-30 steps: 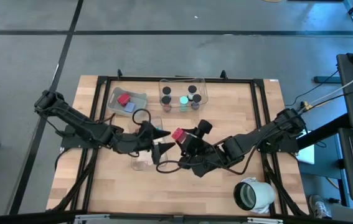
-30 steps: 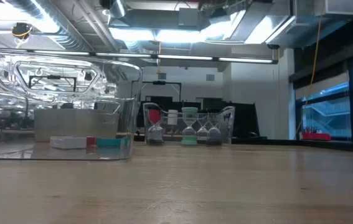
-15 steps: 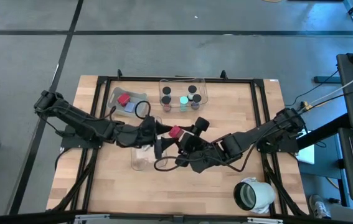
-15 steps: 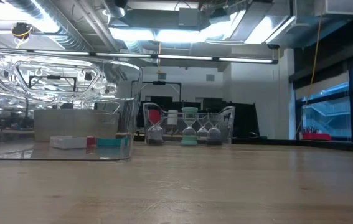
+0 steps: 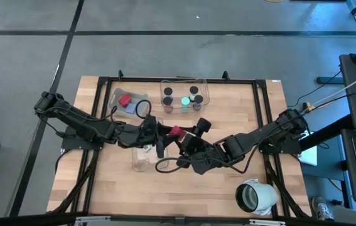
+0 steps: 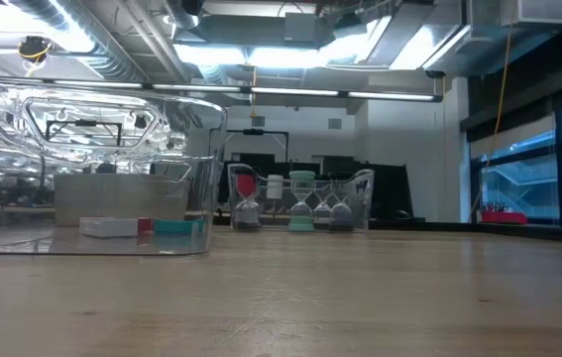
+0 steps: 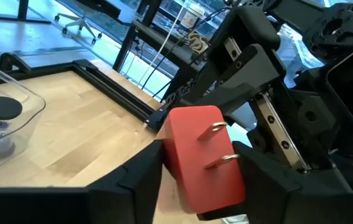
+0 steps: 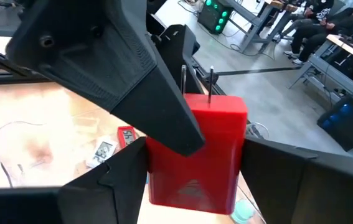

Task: Pick & Place Office items
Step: Put the red charger adapter into the gray bin

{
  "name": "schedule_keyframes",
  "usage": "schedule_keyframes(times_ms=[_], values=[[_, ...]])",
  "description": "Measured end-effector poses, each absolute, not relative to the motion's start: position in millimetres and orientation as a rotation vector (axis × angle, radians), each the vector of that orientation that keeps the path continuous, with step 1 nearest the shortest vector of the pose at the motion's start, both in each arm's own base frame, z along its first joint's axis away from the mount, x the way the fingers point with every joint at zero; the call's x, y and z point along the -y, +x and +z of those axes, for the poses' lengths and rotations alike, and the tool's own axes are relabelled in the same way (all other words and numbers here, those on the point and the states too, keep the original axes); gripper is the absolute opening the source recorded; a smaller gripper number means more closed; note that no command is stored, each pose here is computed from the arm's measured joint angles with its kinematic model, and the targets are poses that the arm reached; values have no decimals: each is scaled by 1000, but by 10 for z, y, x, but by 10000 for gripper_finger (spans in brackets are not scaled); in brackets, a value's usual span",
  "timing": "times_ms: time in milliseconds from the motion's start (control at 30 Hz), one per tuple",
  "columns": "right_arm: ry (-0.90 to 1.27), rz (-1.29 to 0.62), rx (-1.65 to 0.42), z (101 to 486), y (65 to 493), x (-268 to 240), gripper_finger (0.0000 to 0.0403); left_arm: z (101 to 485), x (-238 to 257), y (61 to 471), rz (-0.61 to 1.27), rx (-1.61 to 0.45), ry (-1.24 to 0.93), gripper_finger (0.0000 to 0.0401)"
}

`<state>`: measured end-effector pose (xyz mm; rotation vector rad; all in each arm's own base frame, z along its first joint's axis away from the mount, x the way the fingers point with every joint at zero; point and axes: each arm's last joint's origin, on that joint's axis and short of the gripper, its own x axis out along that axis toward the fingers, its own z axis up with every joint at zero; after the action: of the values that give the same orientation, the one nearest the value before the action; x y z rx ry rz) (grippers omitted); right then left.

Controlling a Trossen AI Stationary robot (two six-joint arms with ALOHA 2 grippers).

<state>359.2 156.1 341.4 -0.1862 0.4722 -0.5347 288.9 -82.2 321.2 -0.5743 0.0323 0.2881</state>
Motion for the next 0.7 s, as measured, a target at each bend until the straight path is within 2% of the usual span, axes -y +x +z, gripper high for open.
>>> schedule_keyframes(times_ms=[167, 467, 567, 700], values=[[-191, -548, -468, 3414, 3588, -1559, 226, 3213, 818, 2885, 307, -25, -581, 149], [-214, -519, -485, 3415, 3589, -1561, 229, 3207, 823, 2881, 316, -27, -576, 145], [-193, -479, -498, 3417, 3587, -1569, 251, 3194, 828, 2879, 309, -41, -563, 144], [-170, -409, -524, 3415, 3584, -1582, 305, 3184, 838, 2887, 283, -52, -562, 141]])
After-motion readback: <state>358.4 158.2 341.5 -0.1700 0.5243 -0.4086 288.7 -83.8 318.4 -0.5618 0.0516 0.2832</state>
